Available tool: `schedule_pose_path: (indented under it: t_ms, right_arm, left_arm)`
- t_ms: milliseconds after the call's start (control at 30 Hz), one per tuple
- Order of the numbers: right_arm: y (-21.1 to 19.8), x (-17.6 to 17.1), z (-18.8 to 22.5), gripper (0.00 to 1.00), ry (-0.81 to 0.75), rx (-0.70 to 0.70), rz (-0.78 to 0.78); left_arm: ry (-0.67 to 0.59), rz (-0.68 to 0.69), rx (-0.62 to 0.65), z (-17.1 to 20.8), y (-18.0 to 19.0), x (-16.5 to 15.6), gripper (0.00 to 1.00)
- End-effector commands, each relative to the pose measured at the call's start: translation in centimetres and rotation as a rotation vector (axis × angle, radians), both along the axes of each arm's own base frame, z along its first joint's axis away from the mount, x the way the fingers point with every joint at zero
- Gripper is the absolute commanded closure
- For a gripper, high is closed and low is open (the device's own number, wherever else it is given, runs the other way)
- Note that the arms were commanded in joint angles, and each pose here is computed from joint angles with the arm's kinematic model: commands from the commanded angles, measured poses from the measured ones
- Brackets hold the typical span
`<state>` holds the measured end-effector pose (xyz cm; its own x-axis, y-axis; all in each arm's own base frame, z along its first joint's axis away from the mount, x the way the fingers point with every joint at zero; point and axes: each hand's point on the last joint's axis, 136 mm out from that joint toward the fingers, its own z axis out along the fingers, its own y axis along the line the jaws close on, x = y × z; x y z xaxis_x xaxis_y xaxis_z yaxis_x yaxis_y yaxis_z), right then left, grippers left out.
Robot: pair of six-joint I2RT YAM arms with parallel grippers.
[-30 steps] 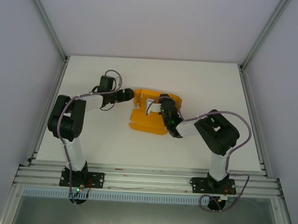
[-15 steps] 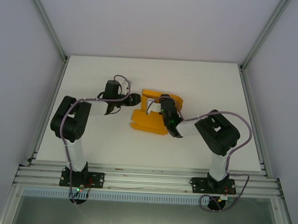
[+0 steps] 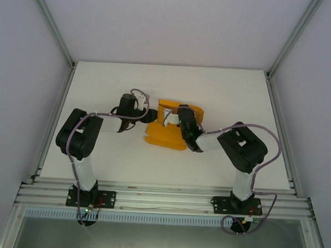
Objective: Assemble paper box
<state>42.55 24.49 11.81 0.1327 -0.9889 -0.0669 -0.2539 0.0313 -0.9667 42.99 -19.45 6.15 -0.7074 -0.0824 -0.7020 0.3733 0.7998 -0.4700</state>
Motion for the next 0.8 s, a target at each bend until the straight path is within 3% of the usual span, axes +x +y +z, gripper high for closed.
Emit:
schedule_pose_path:
  t_ms: [0,467,600,767]
  right_arm:
    - [0.6,-0.3,0.2,1.00,0.025,-0.006,0.015]
    - [0.8,-0.7,0.2,1.00,0.072,0.007,0.025]
    - [1.0,-0.8,0.6,1.00,0.066,0.024,0.032]
    - [1.1,-1.4,0.3,1.00,0.094,0.038,0.052]
  left_arm:
    - [-0.092,-0.050,0.014,1.8,-1.3,0.2,0.43]
    - [-0.149,-0.206,0.035,2.7,-4.9,0.3,0.41]
    - [-0.147,-0.125,0.110,1.9,-3.8,1.6,0.56]
    - [-0.157,-0.061,0.150,1.9,-2.9,2.8,0.64]
